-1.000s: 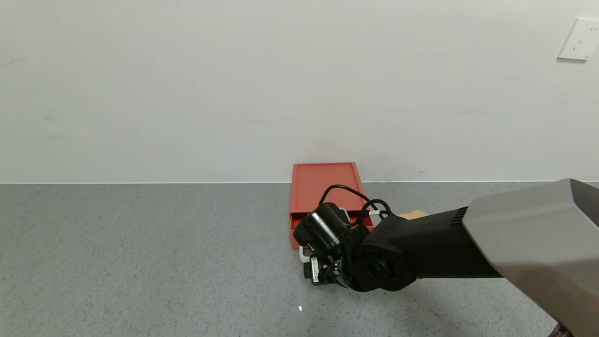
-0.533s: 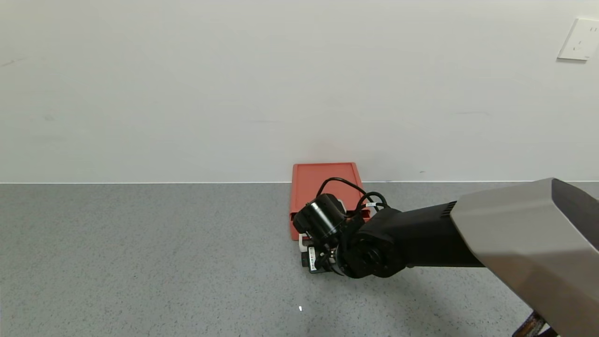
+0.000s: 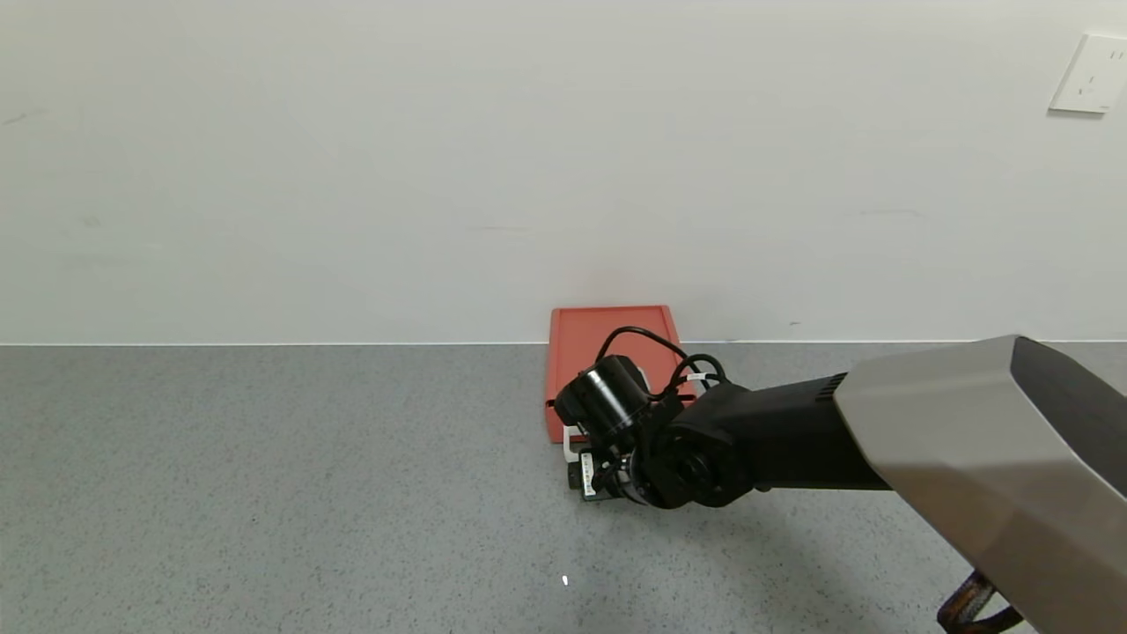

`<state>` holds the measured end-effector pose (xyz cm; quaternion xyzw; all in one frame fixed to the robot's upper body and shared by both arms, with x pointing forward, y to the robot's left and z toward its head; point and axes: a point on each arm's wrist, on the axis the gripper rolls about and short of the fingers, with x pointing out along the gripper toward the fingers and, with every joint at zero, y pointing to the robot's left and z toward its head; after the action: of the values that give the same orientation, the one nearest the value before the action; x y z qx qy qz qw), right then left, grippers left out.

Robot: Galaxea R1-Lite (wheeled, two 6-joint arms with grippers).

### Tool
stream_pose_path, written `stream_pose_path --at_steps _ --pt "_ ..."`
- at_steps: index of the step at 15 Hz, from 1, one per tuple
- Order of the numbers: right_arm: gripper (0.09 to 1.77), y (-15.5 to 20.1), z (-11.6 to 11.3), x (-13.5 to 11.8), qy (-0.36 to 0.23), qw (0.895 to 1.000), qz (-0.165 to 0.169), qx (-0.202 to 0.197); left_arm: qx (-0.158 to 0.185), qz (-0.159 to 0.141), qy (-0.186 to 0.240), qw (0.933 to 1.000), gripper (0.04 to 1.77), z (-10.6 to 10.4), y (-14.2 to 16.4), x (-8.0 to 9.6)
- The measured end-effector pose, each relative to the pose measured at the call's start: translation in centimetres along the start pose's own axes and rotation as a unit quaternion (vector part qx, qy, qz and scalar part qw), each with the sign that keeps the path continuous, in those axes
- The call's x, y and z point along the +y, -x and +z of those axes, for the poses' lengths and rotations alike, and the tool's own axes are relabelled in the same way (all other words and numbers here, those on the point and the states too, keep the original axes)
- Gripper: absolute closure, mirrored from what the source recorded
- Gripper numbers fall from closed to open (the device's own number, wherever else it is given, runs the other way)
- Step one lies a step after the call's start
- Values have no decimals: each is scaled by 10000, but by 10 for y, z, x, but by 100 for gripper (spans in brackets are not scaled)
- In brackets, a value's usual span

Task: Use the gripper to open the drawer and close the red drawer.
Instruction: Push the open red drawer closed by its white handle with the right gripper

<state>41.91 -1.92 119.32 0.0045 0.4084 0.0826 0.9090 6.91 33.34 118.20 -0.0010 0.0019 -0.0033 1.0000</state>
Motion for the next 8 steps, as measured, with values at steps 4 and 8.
stream_pose_path --at_steps 4,8 --pt "15 -2 2 -1 -5 10000 -5 -13 -2 2 2 10000 9 0 0 0" --pt "15 -3 2 -1 37 10000 -11 -21 0 2 2 10000 9 0 0 0"
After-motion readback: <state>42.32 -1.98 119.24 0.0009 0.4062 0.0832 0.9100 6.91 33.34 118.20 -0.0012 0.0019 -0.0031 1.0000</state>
